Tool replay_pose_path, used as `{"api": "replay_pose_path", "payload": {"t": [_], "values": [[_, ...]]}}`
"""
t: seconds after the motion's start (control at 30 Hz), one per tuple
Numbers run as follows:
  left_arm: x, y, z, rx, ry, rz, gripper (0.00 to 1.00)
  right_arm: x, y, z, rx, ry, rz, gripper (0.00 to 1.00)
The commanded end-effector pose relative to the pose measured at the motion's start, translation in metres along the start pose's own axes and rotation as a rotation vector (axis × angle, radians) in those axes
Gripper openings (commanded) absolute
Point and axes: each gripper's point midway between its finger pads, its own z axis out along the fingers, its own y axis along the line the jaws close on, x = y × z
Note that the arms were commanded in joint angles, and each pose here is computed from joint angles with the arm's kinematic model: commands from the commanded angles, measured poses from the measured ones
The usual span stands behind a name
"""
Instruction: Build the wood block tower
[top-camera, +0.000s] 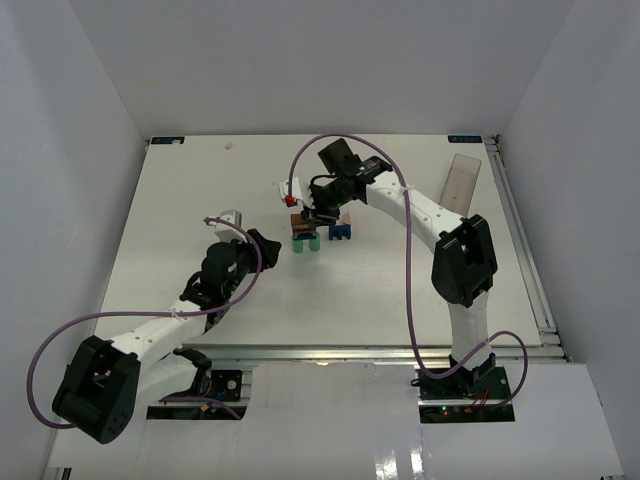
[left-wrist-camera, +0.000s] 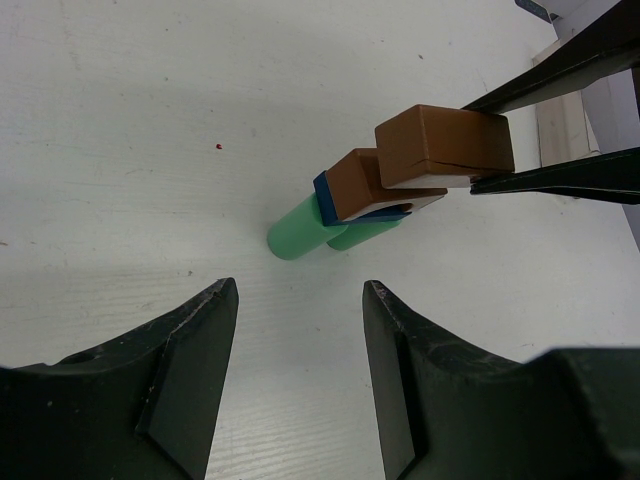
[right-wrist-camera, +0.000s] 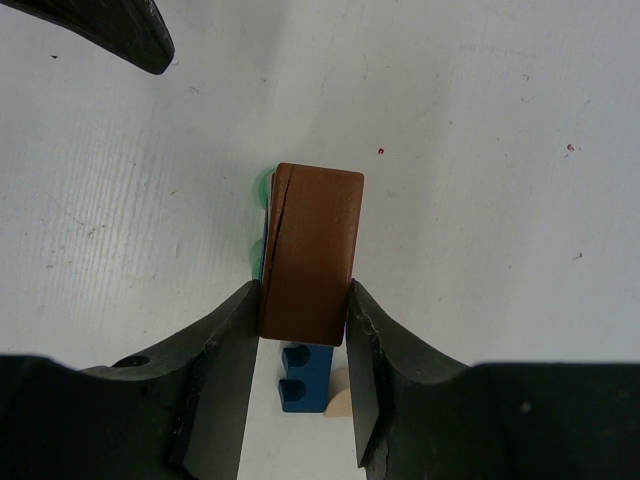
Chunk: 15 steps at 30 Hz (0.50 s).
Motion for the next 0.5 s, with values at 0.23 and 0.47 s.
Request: {"api": "replay_pose_path", "payload": {"t": [0.23, 0.47], "values": [[-0.0210, -0.0126, 0.0006, 0.039, -0.057, -0.010, 0.63, -0.0028, 0.0022, 0.0047, -0.017, -0.017, 0.007, 0.25], [-0.0210, -0.0132, 0.0006, 0.040, -0.058, -0.010, 0.64, -0.0025, 0.0037, 0.0062, -0.024, -0.017, 0.008, 0.25]]}}
